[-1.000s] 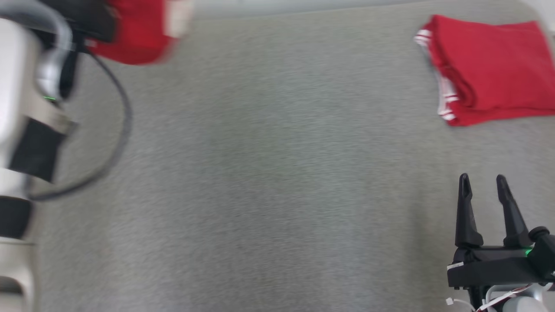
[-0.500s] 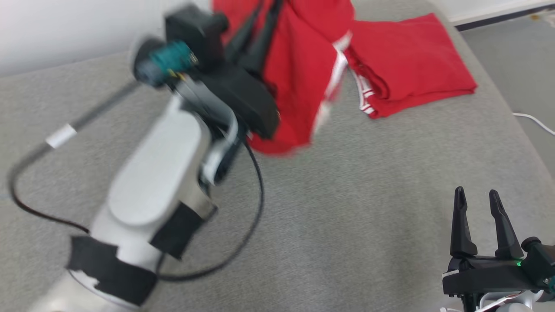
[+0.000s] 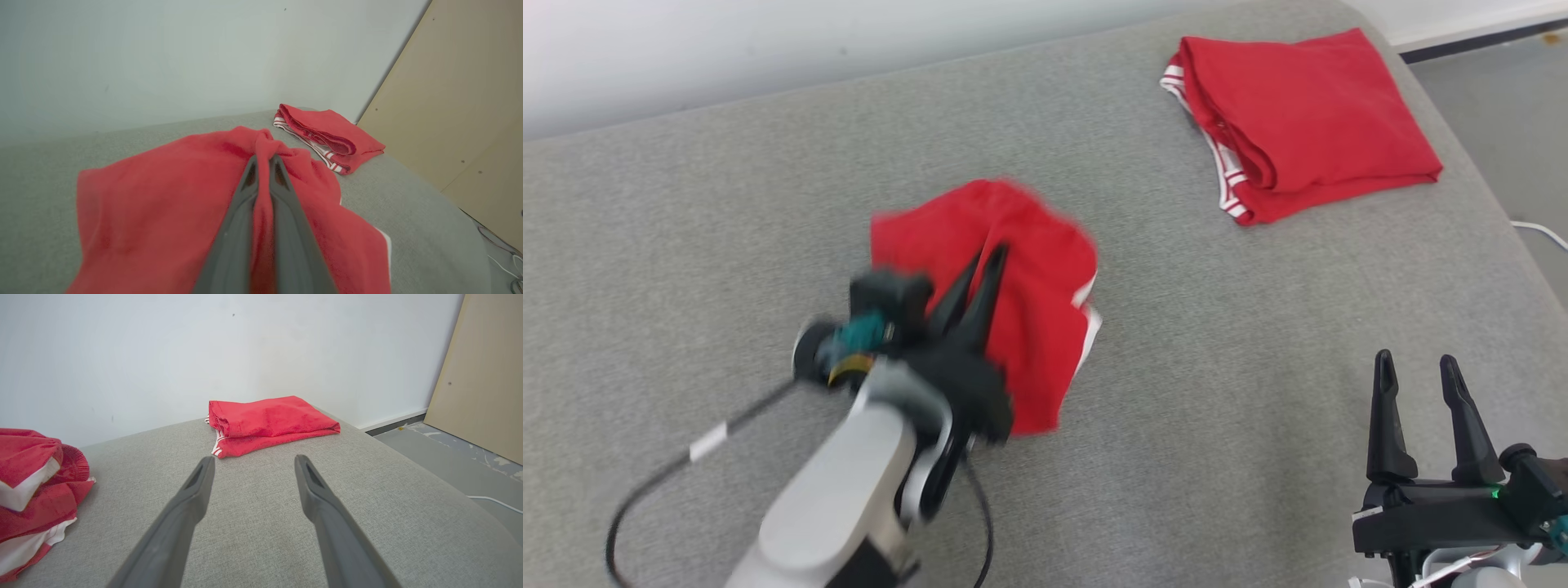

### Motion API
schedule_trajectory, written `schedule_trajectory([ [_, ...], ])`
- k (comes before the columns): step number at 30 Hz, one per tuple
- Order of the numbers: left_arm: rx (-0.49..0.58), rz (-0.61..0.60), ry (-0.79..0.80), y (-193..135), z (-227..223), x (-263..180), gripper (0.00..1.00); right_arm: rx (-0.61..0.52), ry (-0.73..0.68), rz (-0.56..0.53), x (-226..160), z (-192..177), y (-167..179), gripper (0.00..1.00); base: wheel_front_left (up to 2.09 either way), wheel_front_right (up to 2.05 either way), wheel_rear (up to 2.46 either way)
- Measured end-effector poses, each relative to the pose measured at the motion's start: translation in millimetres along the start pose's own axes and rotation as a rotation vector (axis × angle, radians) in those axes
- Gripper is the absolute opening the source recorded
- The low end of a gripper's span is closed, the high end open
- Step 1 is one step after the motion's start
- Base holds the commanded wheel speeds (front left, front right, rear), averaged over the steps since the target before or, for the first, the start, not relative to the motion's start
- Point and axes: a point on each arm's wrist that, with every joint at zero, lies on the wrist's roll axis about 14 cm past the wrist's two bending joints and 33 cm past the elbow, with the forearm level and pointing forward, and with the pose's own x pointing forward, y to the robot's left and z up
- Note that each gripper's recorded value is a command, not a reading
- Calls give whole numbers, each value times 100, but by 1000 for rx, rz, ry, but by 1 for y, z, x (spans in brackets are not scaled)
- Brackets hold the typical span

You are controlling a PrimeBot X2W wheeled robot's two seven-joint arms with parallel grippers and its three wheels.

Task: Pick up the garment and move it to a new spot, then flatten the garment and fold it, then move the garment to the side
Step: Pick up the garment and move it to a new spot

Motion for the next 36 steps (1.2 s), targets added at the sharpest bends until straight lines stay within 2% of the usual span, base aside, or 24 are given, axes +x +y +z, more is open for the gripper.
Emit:
schedule_trajectory([
  [7,-21,116,67,34,-44,-40,0,-5,5,43,8,-3,14,100,0,0,0],
  [8,-19,129,65,38,-45,-44,11,-8,7,52,8,-4,17,100,0,0,0],
  [9,-11,137,67,40,-45,-48,69,-9,7,59,9,-4,20,100,0,0,0],
  [10,4,139,57,41,-43,-51,100,-11,8,68,10,-4,22,100,0,0,0],
  [17,52,177,-81,48,0,-68,100,-9,-11,127,14,4,42,100,0,0,0],
  [21,128,219,-136,60,24,-89,100,-6,-20,158,12,9,52,100,0,0,0],
  [29,213,371,-234,93,64,-155,100,9,-38,230,7,19,75,100,0,0,0],
  [30,231,414,-251,102,71,-174,100,11,-42,248,7,22,81,100,0,0,0],
  [36,270,523,-283,117,82,-225,100,18,-56,296,5,28,97,100,0,0,0],
])
